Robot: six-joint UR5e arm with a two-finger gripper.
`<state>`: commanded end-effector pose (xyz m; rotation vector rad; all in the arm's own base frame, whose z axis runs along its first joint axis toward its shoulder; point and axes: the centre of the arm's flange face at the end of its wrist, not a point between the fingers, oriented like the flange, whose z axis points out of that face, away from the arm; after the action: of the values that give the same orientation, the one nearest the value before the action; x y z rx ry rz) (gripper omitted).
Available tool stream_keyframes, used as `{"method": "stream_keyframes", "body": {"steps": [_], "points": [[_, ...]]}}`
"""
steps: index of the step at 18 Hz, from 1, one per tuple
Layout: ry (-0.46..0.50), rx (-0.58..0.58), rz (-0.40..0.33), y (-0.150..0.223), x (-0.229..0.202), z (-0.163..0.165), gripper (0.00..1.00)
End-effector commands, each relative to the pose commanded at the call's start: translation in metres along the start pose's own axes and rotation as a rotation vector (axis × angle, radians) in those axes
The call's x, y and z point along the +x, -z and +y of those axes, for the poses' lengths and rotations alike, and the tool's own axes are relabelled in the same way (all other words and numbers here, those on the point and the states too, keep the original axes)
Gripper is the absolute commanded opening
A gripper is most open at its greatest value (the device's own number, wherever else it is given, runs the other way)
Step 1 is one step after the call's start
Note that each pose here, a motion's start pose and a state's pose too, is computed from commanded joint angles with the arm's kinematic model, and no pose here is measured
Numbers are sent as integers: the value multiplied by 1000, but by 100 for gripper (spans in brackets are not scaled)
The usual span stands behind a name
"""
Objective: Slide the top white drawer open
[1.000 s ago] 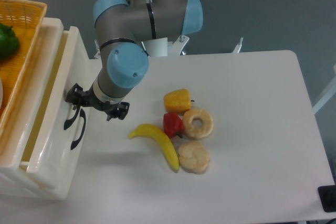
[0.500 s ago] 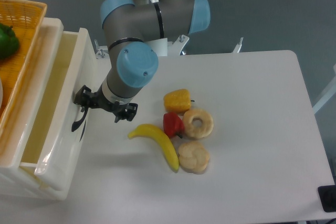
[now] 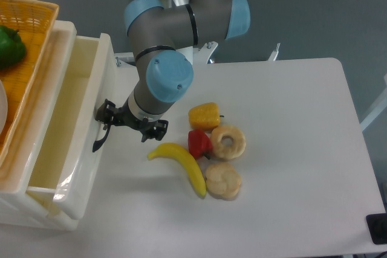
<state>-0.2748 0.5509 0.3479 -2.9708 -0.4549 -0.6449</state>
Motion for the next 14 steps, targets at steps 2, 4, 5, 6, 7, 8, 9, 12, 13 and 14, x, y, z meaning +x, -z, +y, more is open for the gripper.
{"method": "stream_keyframes", "body": {"steps": [2,4,5,6,7,8,9,12,13,14], "points": [[-3,1,0,1,0,1,100],[-8,1,0,2,-1,1,100],[-4,3,0,3,-3,2,100],[1,4,1,4,-6,2,100],[-3,4,1,4,-6,2,100],[-2,9,1,7,-9,3,100],[2,13,0,9,-13,4,100],[10,20,-1,13,-19,5,100],[16,24,-1,16,-25,6,100],[16,26,-1,17,-28,7,100]]}}
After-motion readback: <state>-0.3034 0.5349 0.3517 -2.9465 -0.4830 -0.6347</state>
